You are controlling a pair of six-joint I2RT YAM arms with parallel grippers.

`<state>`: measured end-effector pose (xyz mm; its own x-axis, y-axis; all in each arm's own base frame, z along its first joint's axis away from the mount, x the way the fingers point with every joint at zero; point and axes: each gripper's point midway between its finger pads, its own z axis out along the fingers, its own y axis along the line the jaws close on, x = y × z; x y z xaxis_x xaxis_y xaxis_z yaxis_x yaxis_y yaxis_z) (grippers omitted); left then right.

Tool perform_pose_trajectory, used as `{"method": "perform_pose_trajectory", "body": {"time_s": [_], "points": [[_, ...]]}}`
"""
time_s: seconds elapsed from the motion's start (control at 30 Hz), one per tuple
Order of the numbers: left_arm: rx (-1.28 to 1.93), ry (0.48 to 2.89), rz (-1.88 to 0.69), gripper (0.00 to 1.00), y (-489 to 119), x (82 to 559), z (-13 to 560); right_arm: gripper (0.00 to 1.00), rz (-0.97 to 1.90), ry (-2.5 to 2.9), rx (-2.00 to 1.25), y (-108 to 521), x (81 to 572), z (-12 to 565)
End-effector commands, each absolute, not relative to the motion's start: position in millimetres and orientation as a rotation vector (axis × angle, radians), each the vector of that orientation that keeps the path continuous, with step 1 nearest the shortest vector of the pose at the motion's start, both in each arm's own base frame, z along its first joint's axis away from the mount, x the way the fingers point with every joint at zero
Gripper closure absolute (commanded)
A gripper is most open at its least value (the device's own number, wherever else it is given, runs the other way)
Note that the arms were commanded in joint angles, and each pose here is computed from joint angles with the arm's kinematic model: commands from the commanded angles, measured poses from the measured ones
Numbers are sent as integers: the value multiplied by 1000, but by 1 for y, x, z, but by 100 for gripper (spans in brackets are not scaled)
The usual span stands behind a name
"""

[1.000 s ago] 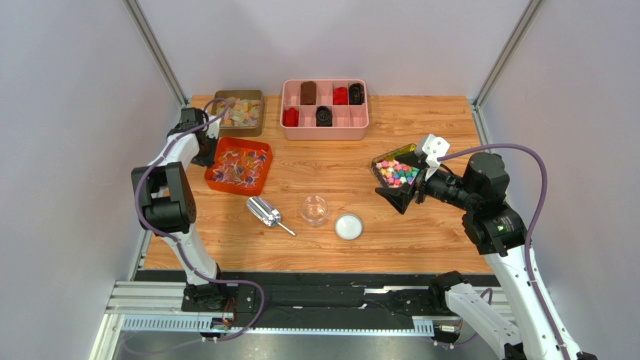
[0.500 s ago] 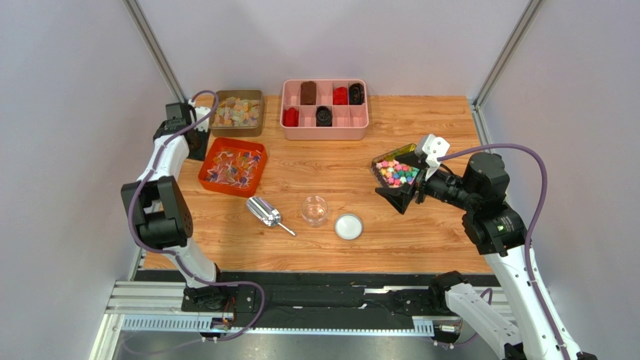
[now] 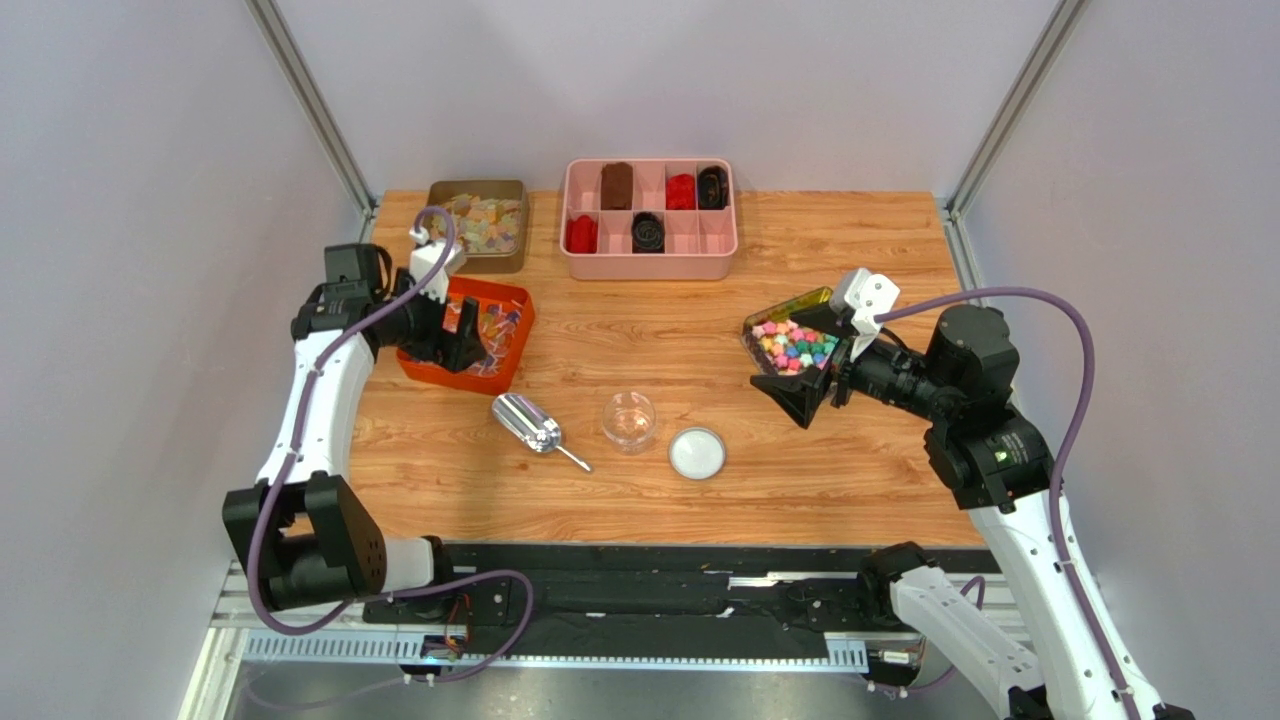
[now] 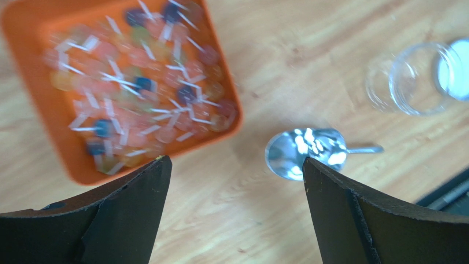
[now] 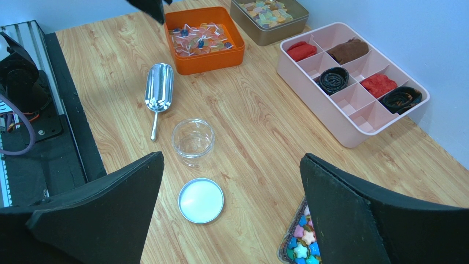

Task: Pack the candies
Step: Move the storage box to the center of the board.

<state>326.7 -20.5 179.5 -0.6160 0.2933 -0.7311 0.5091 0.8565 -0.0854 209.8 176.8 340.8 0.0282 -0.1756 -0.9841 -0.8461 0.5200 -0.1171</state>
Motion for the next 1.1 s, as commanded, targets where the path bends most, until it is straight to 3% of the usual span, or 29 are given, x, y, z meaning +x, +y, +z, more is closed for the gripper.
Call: {"method": "perform_pose_trajectory", "body": {"time_s": [0.0,0.37,1.07], "points": [[651,2281,-600,1,-49,295,162,0,651,1429,-943,179,208,349],[677,2353,-842,8,-70,277,122,0,651,1421,-942,178,206,351],[584,2456,-940,28,-67,300,87,0,651,1420,-944,178,205,351]]}}
